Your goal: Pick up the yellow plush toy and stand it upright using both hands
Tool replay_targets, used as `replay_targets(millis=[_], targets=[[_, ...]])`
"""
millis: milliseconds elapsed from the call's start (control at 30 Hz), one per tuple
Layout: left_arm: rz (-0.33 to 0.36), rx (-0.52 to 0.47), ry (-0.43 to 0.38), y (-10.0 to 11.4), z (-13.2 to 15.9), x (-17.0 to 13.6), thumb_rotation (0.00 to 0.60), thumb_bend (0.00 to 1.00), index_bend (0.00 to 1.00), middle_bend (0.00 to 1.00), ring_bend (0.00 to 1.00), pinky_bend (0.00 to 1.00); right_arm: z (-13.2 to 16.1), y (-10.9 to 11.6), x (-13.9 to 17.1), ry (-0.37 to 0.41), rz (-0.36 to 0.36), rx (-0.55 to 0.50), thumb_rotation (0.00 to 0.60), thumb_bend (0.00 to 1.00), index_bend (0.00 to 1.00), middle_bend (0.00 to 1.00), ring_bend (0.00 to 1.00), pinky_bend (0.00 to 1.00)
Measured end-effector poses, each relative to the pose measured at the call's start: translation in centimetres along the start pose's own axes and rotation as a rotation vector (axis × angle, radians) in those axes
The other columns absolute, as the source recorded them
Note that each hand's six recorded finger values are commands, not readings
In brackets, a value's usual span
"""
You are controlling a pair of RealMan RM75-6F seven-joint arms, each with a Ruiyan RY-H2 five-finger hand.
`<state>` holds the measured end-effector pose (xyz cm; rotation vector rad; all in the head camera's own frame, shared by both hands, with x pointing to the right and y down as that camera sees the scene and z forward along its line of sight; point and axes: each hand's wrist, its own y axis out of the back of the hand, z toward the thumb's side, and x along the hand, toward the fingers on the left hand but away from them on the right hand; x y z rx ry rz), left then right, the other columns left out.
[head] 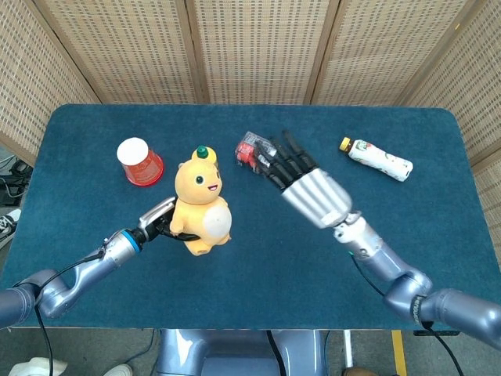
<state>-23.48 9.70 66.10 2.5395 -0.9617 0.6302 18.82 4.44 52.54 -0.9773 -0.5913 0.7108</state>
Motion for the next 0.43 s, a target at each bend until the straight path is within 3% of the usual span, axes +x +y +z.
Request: replay_targets(millis=[200, 433], targets=[[0.041, 0.013, -0.037, -0.2, 0.4, -0.8, 0.6, 0.39, 0.63, 0.59, 0.54, 0.49, -4.5, -4.2, 7.5, -0.218, 0.25, -0.248, 0.6, 0.0, 0.0, 0.0, 0.0, 0.0], [0.054, 0.052, -0.071, -0.8, 1.5, -1.8, 0.6, 0.39, 0.63, 0.59, 0.54, 0.49, -4.6, -6.5, 17.4, -0.346, 0.517, -0.51, 0.6, 0.0, 0.0, 0.0, 0.0, 0.0]])
